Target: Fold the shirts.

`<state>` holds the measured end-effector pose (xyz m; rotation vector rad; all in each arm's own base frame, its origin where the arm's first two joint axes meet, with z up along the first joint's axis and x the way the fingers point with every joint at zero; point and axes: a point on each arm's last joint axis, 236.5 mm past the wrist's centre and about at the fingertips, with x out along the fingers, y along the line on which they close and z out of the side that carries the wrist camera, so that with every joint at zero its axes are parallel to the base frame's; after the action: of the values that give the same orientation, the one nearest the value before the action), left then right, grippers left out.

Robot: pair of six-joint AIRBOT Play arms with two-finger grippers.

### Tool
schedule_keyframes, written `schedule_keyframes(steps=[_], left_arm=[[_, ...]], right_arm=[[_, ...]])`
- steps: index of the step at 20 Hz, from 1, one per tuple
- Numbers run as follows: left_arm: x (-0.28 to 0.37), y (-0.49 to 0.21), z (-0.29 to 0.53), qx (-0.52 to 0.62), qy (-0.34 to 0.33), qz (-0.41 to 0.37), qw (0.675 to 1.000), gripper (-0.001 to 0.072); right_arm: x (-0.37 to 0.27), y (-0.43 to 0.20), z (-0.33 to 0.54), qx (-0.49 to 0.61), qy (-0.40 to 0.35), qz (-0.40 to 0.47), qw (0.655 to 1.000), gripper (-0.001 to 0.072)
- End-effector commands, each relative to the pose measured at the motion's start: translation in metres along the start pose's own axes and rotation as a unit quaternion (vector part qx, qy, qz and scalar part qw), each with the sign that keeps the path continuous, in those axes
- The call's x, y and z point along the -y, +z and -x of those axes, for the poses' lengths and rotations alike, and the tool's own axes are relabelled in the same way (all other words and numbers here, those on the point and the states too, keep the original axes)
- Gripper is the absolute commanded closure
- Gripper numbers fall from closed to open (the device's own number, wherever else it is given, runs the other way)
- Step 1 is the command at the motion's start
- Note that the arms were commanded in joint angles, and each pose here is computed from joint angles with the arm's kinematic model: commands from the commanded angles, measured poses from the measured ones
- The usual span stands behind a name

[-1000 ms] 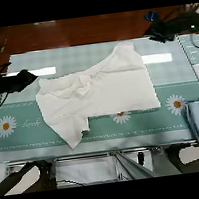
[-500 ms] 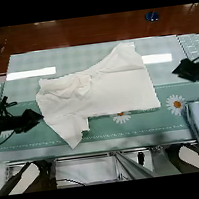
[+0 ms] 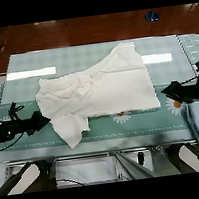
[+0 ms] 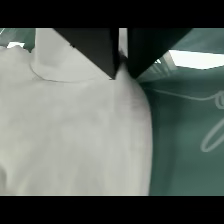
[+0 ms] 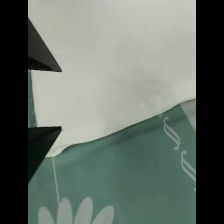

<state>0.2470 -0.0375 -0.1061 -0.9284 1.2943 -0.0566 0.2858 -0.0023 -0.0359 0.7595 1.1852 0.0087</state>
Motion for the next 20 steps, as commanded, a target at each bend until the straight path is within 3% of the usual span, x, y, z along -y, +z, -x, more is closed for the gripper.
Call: schedule_keyframes(steps=[1,2,7,14,18,19,20], left_arm=[[0.012,-0.003,-0.007,-0.007,-0.015,-0.021,1.0,0.069],[0.013,-0.003,-0.007,-0.008,-0.016,-0.023,1.0,0.069],[0.014,-0.004,-0.008,-0.009,-0.015,-0.025,1.0,0.069],[0.014,-0.004,-0.008,-0.009,-0.016,-0.024,1.0,0.069],[0.019,-0.006,-0.01,-0.012,-0.021,-0.027,0.999,0.0689],[0.023,-0.005,-0.01,-0.011,-0.027,-0.024,0.999,0.0689],[0.026,-0.002,-0.008,-0.007,-0.031,-0.025,0.999,0.069]], right_arm=[[0.028,-0.005,-0.001,-0.004,-0.056,-0.016,0.998,0.03],[0.04,-0.011,-0.001,-0.02,-0.078,-0.024,0.996,0.03],[0.04,-0.058,-0.02,-0.148,-0.051,-0.037,0.987,0.03],[0.033,-0.044,-0.052,-0.139,-0.01,-0.092,0.986,0.0308],[0.006,-0.031,-0.081,-0.116,0.002,-0.066,0.991,0.0315],[-0.004,-0.025,-0.084,-0.111,0.007,-0.056,0.992,0.0419],[-0.018,-0.016,-0.083,-0.103,0.02,-0.035,0.994,0.0621]])
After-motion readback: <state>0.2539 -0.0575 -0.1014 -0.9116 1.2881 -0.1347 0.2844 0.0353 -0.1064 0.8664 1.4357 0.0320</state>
